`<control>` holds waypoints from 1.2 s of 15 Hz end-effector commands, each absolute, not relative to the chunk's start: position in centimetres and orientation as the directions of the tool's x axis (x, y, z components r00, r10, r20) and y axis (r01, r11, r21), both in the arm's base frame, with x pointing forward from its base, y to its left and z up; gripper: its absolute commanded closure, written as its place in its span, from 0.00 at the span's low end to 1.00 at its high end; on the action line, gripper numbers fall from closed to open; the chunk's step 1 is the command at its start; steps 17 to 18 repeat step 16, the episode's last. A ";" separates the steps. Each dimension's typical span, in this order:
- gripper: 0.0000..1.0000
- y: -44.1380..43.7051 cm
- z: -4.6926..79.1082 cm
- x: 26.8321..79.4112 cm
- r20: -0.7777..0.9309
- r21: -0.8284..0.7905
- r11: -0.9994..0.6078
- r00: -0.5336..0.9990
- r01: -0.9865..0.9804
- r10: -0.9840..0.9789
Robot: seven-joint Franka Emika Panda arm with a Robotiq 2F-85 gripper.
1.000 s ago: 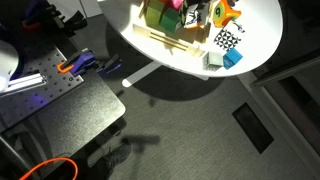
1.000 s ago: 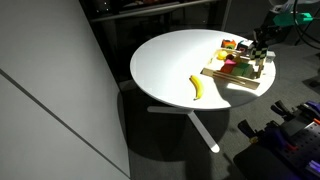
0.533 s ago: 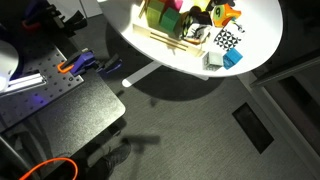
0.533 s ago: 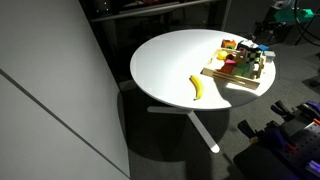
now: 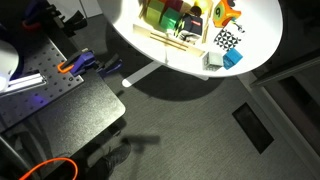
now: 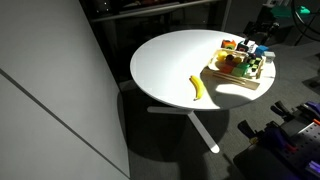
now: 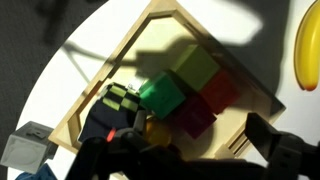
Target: Pick up the square plush toy on the left and put it in the box
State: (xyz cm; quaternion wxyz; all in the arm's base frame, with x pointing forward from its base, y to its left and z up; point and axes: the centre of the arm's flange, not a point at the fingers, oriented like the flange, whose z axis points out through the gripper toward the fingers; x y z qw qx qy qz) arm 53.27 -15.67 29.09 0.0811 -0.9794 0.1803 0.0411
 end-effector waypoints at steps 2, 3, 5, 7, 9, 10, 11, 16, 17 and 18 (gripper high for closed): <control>0.00 -12.8 31.5 51.6 -0.211 -0.169 -0.945 0.946 -0.282 -0.245; 0.00 -12.4 31.8 51.3 -0.224 -0.158 -0.953 0.949 -0.260 -0.222; 0.00 -11.8 32.5 51.0 -0.198 -0.118 -0.969 0.961 -0.218 -0.192; 0.00 -11.4 33.3 50.9 -0.166 -0.078 -0.981 0.973 -0.176 -0.161; 0.00 -11.1 34.1 50.7 -0.139 -0.048 -0.987 0.980 -0.151 -0.143; 0.00 -11.0 34.5 50.6 -0.124 -0.040 -0.989 0.983 -0.144 -0.138; 0.00 -11.3 33.3 52.0 -0.164 -0.063 -0.984 0.975 -0.164 -0.152; 0.00 -11.2 33.0 51.9 -0.169 -0.060 -0.985 0.974 -0.162 -0.150; 0.00 -11.2 33.0 51.9 -0.169 -0.060 -0.985 0.974 -0.162 -0.150; 0.00 -11.2 33.0 51.9 -0.169 -0.060 -0.985 0.974 -0.162 -0.150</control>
